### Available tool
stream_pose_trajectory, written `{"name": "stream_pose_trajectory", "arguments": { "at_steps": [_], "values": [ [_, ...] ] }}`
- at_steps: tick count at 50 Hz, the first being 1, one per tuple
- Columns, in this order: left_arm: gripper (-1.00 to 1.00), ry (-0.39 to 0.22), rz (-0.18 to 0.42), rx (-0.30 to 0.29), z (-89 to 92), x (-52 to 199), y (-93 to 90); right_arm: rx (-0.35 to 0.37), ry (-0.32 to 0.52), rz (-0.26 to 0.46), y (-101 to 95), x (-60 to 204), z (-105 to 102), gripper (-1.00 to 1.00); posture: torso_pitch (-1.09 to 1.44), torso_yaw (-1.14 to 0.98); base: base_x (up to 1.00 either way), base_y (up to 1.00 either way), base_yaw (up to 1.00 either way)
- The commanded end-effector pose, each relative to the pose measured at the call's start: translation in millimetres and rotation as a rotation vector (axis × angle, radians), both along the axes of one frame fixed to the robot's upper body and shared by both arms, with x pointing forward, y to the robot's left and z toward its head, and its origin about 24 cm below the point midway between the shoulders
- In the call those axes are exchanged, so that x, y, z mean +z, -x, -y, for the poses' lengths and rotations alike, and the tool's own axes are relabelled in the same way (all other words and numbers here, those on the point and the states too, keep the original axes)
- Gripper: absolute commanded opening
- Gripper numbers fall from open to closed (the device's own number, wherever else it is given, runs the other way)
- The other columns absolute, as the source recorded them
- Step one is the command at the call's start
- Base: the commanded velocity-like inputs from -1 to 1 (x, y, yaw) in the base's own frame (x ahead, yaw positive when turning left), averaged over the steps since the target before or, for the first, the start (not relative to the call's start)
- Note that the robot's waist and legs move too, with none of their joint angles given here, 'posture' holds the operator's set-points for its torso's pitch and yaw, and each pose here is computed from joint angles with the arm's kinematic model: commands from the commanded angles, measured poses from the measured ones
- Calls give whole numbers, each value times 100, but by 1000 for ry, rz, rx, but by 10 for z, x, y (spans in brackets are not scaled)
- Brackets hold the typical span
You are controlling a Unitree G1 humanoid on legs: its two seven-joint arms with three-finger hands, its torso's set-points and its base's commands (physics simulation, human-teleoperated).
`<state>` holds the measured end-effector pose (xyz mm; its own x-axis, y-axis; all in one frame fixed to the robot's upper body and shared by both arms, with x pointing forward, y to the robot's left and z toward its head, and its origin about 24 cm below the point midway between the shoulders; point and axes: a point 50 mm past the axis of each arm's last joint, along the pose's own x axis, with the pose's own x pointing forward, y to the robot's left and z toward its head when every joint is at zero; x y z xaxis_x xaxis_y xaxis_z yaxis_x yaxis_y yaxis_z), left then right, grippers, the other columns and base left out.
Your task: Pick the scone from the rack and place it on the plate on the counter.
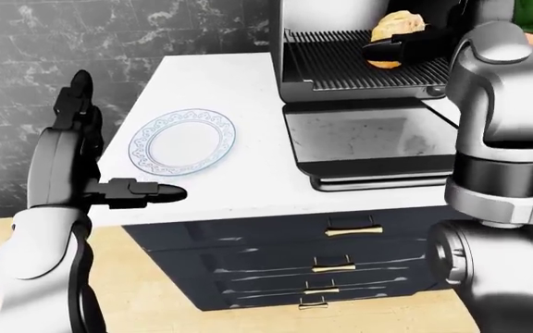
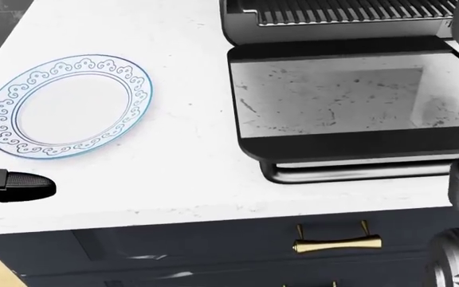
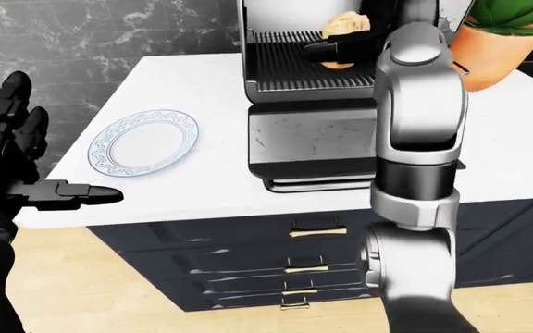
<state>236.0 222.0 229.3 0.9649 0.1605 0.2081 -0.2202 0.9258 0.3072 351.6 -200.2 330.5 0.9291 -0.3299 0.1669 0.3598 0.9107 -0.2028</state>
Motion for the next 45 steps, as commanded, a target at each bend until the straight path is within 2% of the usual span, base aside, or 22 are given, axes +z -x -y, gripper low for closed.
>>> {"name": "stream_pose_trajectory", "arguments": {
  "at_steps": [1,26,45],
  "values": [
    [100,-28,73,4,10,121,47,-7,20,112,73,228,-9,100,0,0,0,0,0],
    [100,-25,72,3,6,124,-5,19,31,75,-190,147,-98,100,0,0,0,0,0],
    [100,-24,69,11,-12,93,30,33,38,59,-234,67,-132,100,0,0,0,0,0]
  ]
}}
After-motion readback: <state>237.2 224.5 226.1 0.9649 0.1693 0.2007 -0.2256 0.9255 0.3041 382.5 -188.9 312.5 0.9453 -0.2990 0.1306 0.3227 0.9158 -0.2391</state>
